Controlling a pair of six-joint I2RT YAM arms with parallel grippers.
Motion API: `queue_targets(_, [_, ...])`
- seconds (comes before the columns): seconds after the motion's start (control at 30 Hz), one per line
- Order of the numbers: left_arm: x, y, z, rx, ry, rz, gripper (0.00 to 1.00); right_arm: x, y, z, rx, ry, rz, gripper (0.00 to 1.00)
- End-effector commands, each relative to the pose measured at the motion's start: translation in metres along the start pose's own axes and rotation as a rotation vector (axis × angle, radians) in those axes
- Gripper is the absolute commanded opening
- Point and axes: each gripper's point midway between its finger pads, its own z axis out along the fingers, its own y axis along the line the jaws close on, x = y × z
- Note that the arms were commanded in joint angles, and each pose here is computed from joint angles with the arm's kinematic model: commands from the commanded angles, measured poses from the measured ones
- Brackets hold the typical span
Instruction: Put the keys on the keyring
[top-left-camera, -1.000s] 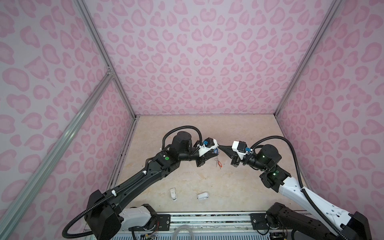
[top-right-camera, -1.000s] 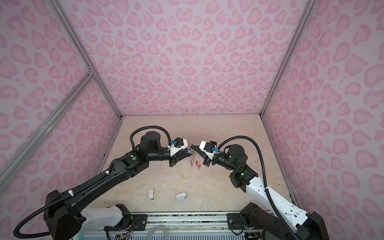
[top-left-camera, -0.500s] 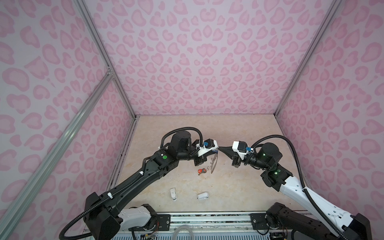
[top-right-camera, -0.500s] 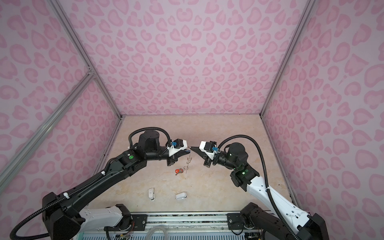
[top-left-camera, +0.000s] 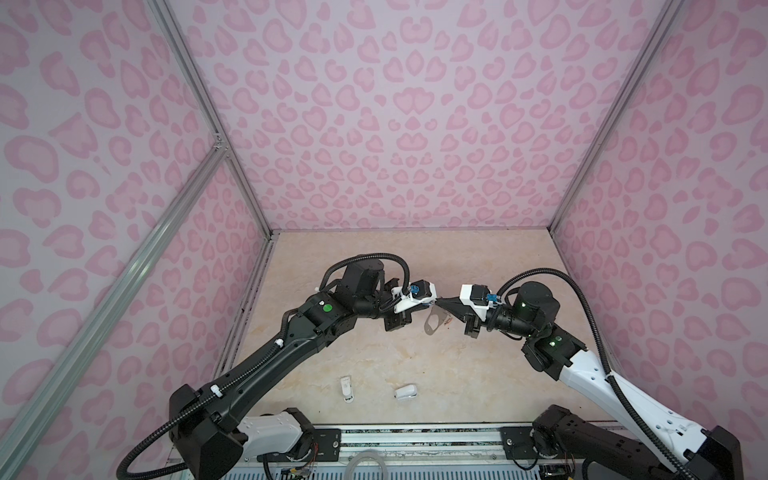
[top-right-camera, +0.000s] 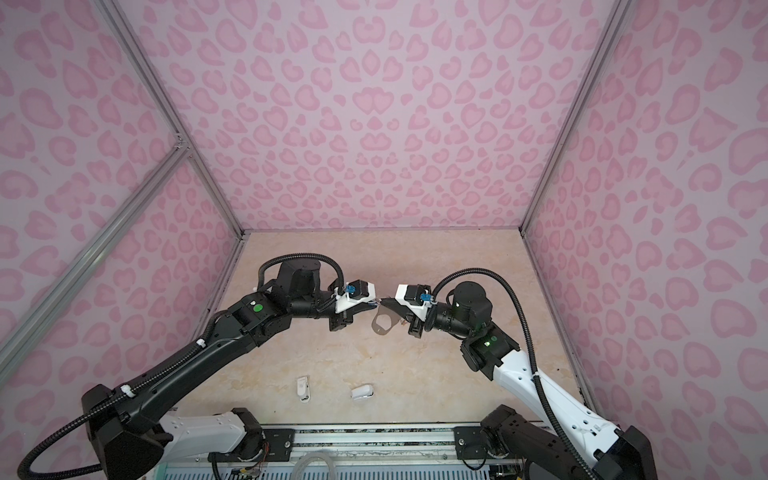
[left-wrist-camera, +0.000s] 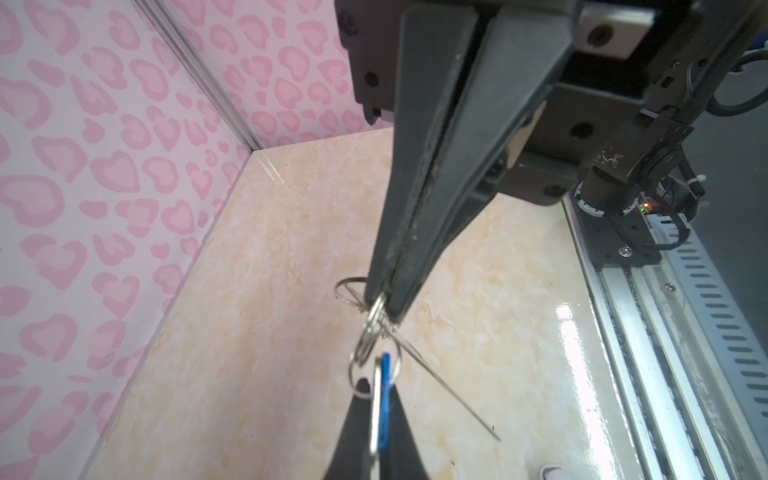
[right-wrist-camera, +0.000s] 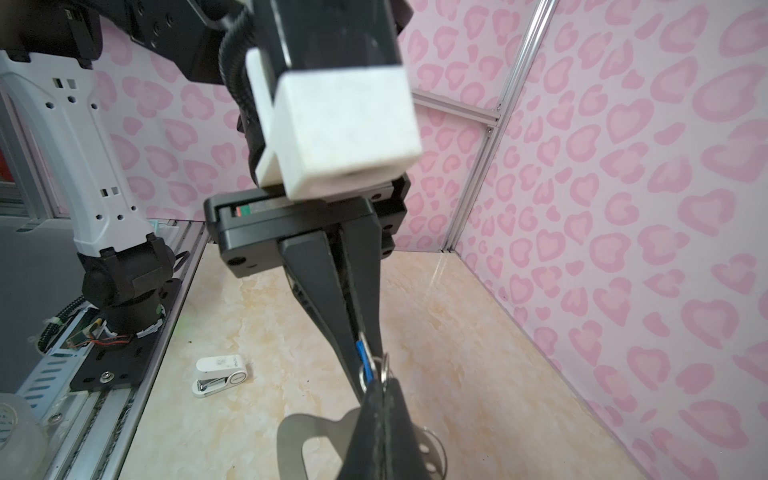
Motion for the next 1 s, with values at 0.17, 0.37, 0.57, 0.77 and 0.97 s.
queue_targets(0.17, [-0.001, -0.005, -0.003, 0.037, 0.049, 0.065, 0.03, 0.004, -0.003, -0.001, 0.002, 0.016, -0.009, 0.00])
queue_targets(0.37, [0.011, 0.001, -0.001, 0.018, 0.152, 0.127, 0.03, 0.003, -0.006, -0.004, 0.015, 0.003, -0.006, 0.00])
queue_targets(0.57, [0.024, 0.005, -0.001, 0.006, 0.231, 0.175, 0.03, -0.003, -0.010, -0.006, 0.028, -0.035, -0.005, 0.00])
queue_targets(0.77, [0.019, 0.006, 0.002, 0.010, 0.257, 0.215, 0.03, -0.005, -0.010, -0.002, 0.010, -0.057, 0.004, 0.00])
queue_targets(0.97, [0.013, 0.005, 0.002, 0.019, 0.244, 0.224, 0.03, -0.002, -0.011, 0.002, -0.003, -0.049, 0.009, 0.00])
